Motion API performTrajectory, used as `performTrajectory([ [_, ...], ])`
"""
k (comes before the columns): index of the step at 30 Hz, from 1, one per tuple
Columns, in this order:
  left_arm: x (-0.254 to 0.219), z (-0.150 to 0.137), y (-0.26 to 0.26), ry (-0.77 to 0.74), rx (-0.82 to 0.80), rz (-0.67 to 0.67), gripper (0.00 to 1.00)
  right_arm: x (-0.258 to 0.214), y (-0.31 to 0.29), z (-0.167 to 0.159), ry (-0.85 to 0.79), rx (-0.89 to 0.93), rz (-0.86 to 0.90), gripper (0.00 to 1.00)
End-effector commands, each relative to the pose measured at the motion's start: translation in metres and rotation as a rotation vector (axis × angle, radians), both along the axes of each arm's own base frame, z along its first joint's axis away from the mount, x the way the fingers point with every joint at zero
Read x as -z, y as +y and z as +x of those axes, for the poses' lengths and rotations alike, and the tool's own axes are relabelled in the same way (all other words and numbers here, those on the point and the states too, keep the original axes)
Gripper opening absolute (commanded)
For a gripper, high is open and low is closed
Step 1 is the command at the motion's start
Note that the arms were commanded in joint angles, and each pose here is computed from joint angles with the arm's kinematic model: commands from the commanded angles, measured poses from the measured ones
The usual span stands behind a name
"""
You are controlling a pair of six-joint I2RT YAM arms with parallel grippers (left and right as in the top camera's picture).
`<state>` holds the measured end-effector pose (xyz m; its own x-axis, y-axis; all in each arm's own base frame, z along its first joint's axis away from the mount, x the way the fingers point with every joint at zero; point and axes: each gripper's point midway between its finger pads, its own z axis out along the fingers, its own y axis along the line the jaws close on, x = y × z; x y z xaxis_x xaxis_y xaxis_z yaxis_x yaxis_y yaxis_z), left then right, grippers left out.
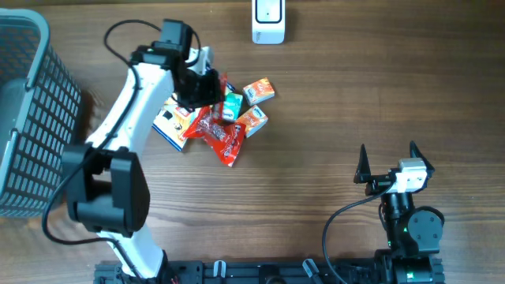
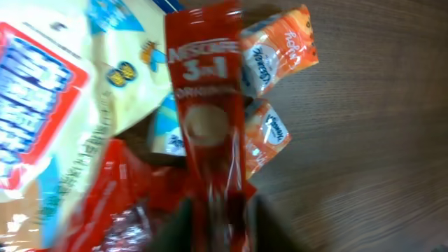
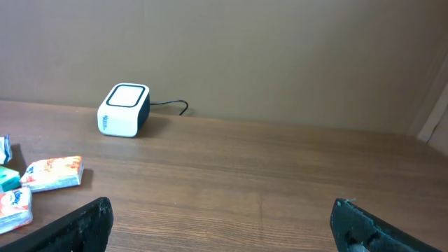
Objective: Scan the item barcode
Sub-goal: 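Lift the Nescafe stick out and place it on the item pile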
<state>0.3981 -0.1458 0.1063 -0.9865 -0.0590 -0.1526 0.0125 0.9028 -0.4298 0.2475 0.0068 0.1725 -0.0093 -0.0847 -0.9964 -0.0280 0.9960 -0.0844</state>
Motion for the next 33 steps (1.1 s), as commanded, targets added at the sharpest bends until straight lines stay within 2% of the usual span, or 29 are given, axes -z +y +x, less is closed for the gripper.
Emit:
performTrajectory([
  [1, 0.004, -0.001, -0.006, 0.008, -0.004, 0.002, 0.59, -0.002, -0.001, 0.000, -0.009, 0.003, -0.010, 1.00],
  [4, 0.004, 0.001, -0.001, 0.009, -0.017, 0.001, 0.68, -0.002, -0.001, 0.000, -0.009, 0.003, -0.010, 1.00],
  [8, -0.006, 0.002, 0.007, 0.009, -0.039, -0.018, 0.71, -0.002, -0.001, 0.000, -0.009, 0.003, -0.010, 1.00],
  [11, -0.030, 0.007, 0.017, -0.010, -0.068, -0.061, 0.72, -0.002, -0.001, 0.000, -0.009, 0.003, -0.010, 1.00],
  [13, -0.052, 0.009, 0.029, -0.037, -0.097, -0.080, 0.76, -0.002, -0.001, 0.000, -0.009, 0.003, -0.010, 1.00],
  [17, -0.106, 0.005, 0.066, -0.115, -0.184, -0.092, 0.98, -0.002, -0.001, 0.000, -0.009, 0.003, -0.010, 1.00],
  [18, -0.118, 0.001, 0.075, -0.136, -0.205, -0.093, 1.00, -0.002, -0.001, 0.000, -0.009, 0.003, -0.010, 1.00],
  [21, -0.146, -0.010, 0.095, -0.197, -0.254, -0.093, 1.00, -0.002, -0.001, 0.000, -0.009, 0.003, -0.010, 1.00],
  [29, -0.245, -0.064, 0.144, -0.498, -0.390, -0.061, 1.00, -0.002, -0.001, 0.000, -0.009, 0.003, -0.010, 1.00],
  [33, -0.277, -0.096, 0.184, -0.625, -0.534, 0.066, 1.00, -0.002, -0.001, 0.000, -0.009, 0.003, -0.010, 1.00],
])
